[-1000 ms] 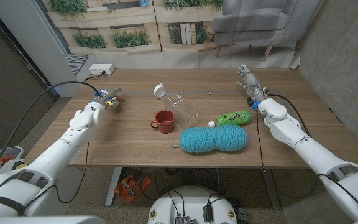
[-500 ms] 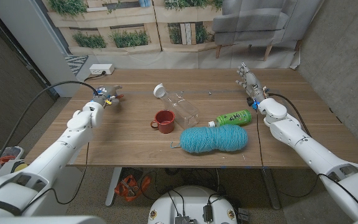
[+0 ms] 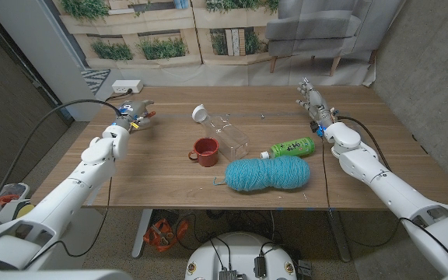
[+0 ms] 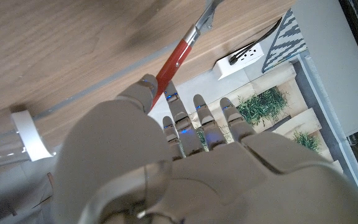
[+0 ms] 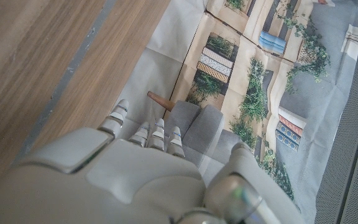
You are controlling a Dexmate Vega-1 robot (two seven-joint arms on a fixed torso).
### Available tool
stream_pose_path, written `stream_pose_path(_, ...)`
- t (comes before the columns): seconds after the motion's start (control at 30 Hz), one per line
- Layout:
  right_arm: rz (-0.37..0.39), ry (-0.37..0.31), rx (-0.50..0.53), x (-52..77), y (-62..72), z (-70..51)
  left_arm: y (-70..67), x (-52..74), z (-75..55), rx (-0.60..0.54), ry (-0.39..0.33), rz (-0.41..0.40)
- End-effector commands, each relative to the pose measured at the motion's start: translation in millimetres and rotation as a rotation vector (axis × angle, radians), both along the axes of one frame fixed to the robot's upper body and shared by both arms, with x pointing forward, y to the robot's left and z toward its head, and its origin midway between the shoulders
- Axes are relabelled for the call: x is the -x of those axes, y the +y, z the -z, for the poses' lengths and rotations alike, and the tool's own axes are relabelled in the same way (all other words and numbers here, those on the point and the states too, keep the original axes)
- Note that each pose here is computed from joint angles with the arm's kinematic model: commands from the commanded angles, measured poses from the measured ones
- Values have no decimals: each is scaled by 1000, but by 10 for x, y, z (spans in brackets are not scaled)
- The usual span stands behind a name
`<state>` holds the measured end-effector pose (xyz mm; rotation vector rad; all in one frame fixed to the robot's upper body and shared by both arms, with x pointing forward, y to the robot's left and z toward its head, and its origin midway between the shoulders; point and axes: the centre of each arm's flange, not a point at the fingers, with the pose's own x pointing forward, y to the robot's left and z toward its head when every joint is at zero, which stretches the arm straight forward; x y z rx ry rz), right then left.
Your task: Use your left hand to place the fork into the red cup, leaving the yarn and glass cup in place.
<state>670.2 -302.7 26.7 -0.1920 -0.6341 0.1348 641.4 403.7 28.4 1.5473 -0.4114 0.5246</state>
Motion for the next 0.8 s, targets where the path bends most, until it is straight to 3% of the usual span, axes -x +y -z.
stream_pose_path(0.03,2,3,-8,-1,-30,17,-113,145,-126,10,-67,28)
stream_pose_path(0.8,14,6,-26,0,-82,83,-337,318,-218,35,-159,86)
